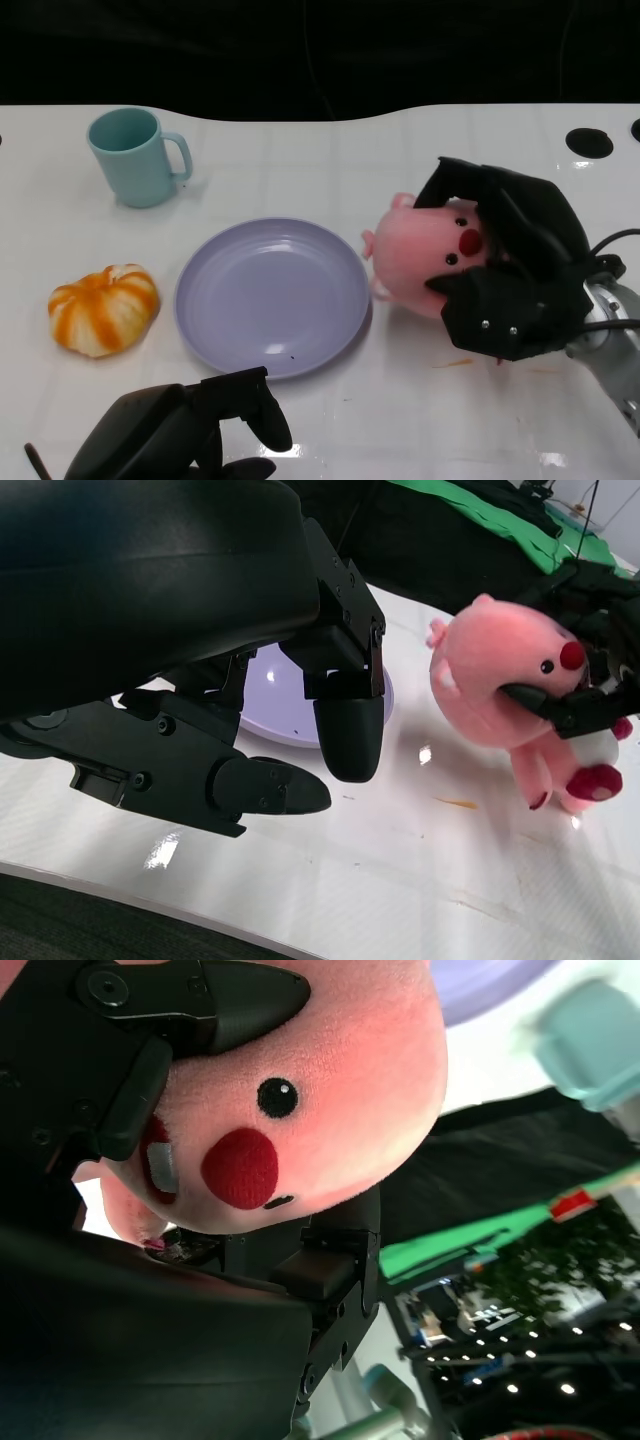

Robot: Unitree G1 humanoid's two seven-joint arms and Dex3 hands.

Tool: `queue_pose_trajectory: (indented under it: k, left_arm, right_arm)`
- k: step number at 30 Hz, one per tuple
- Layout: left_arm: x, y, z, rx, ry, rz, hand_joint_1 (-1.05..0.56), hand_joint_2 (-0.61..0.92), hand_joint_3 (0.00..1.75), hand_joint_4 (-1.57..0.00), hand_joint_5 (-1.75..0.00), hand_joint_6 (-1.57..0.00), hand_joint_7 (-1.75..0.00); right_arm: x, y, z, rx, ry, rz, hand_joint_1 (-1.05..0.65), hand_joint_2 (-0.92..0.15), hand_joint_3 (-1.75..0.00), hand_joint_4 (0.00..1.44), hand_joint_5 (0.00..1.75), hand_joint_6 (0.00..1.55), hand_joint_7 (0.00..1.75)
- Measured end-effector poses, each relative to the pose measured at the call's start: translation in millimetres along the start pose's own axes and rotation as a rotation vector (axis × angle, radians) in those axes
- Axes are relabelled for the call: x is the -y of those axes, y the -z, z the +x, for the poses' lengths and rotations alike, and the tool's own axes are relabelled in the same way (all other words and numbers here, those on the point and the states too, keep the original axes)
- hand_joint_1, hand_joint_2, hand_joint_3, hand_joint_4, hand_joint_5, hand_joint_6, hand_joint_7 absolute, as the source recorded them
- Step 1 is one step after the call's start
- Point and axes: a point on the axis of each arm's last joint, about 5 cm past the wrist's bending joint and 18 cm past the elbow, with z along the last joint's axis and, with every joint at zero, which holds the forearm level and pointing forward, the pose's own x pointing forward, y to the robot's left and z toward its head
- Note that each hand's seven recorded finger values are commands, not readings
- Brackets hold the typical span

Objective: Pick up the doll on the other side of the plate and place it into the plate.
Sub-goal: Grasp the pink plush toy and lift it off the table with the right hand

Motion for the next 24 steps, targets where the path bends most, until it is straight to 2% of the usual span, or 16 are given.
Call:
queue_pose_trajectory:
  k: [7, 11, 14, 19, 24]
  left_arm:
    - [2.6, -0.9, 1, -0.021, -0.02, -0.011, -0.25, 0.89, 0.36, -0.52, -1.75, -0.47, -1.38]
    - [4.7, -2.0, 2, -0.033, -0.041, -0.003, -0.27, 0.85, 0.29, -0.48, -1.75, -0.33, -1.51]
    - [5.7, -2.8, 2, -0.031, -0.045, -0.005, -0.31, 0.87, 0.19, -0.48, -1.75, -0.26, -1.64]
    - [6.8, -3.3, 3, -0.031, -0.052, 0.001, -0.34, 0.88, 0.14, -0.48, -1.75, -0.26, -1.68]
    - [8.0, -3.0, 4, -0.026, -0.05, 0.012, -0.33, 0.92, 0.09, -0.54, -1.71, -0.37, -1.42]
  right_arm:
    - [-1.2, -20.4, 8.2, 0.095, 0.011, 0.068, -0.13, -0.23, -1.55, 0.96, 1.75, 0.73, 1.75]
    - [-2.2, -31.4, 12.3, 0.135, 0.001, 0.091, -0.14, -0.22, -1.56, 0.96, 1.75, 0.72, 1.75]
    - [-3.0, -37.1, 14.6, 0.142, -0.007, 0.101, -0.15, -0.22, -1.56, 0.97, 1.75, 0.73, 1.75]
    - [-6.7, -45.3, 18.7, 0.148, -0.023, 0.121, -0.16, -0.22, -1.54, 0.98, 1.75, 0.73, 1.75]
    - [-13.7, -56.6, 27.4, 0.182, -0.063, 0.113, -0.17, -0.22, -1.53, 0.95, 1.75, 0.74, 1.75]
